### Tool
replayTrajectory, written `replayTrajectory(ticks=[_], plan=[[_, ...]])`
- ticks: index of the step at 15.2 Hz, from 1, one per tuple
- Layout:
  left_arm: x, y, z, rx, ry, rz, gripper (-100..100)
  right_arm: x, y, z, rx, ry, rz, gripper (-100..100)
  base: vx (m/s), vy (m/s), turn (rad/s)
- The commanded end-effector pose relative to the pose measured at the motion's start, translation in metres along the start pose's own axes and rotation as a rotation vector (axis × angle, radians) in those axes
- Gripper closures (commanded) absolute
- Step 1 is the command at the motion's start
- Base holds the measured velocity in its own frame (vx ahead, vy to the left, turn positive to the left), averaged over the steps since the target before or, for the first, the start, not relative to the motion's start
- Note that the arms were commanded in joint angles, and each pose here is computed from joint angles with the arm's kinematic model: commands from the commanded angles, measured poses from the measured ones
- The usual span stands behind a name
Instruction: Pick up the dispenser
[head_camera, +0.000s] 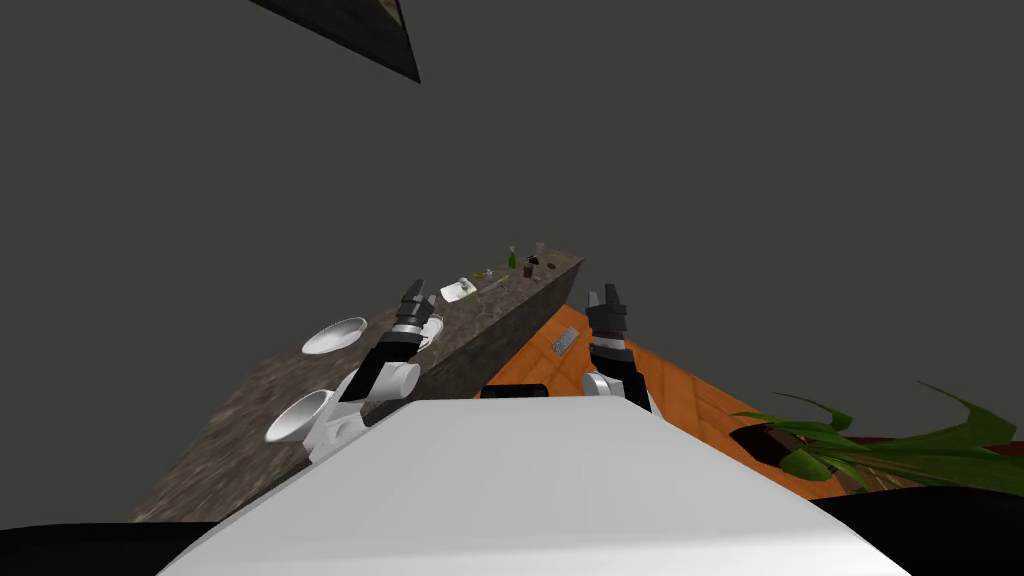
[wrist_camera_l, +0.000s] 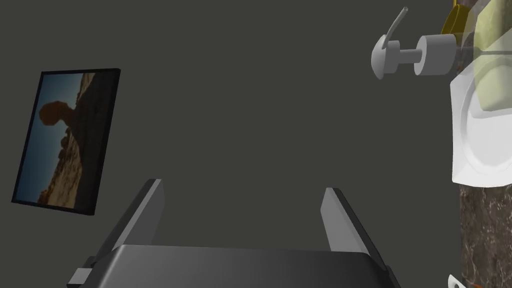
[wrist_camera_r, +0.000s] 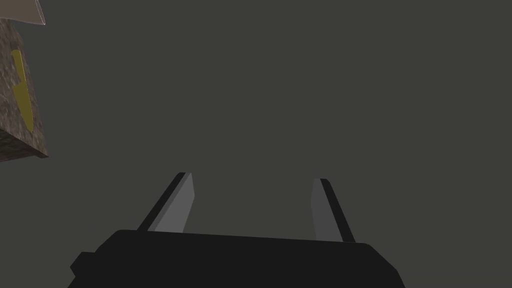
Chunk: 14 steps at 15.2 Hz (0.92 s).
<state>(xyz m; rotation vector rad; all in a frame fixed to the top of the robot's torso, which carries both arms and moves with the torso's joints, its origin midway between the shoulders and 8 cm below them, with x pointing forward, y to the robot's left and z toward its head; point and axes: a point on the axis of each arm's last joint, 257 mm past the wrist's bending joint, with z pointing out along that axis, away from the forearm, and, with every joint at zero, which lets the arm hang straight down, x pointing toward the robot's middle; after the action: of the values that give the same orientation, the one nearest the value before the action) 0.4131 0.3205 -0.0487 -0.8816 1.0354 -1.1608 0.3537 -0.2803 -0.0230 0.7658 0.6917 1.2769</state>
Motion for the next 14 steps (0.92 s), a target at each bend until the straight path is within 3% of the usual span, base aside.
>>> replayTrajectory(ticks=[1,3,6,7,10,11,13,14], plan=[[-0.008,0.012,0.003,-0.046,-0.001,-0.007,-100,0.000,0.000,0.000,0.000,0.000,0.000,0,-0.020,0.008,-0.090],[-0.019,0.018,0.008,-0.076,-0.004,-0.017,-100,0.000,0.000,0.000,0.000,0.000,0.000,0,-0.013,0.006,-0.069],[-0.019,0.027,0.007,-0.112,-0.005,-0.017,-100,0.000,0.000,0.000,0.000,0.000,0.000,0,-0.010,0.005,-0.050],[-0.031,0.032,0.011,-0.136,-0.011,-0.029,-100,0.000,0.000,0.000,0.000,0.000,0.000,0,-0.009,0.002,-0.096],[-0.031,0.041,0.010,-0.170,-0.012,-0.029,-100,0.000,0.000,0.000,0.000,0.000,0.000,0,-0.008,0.005,-0.048],[-0.044,0.046,0.013,-0.197,-0.021,-0.044,-100,0.000,0.000,0.000,0.000,0.000,0.000,0,-0.008,0.003,-0.081],[-0.044,0.054,0.012,-0.229,-0.023,-0.044,-100,0.000,0.000,0.000,0.000,0.000,0.000,0,-0.009,0.007,-0.090],[-0.057,0.055,0.016,-0.245,-0.034,-0.062,-100,0.000,0.000,0.000,0.000,0.000,0.000,0,-0.009,0.007,-0.094]])
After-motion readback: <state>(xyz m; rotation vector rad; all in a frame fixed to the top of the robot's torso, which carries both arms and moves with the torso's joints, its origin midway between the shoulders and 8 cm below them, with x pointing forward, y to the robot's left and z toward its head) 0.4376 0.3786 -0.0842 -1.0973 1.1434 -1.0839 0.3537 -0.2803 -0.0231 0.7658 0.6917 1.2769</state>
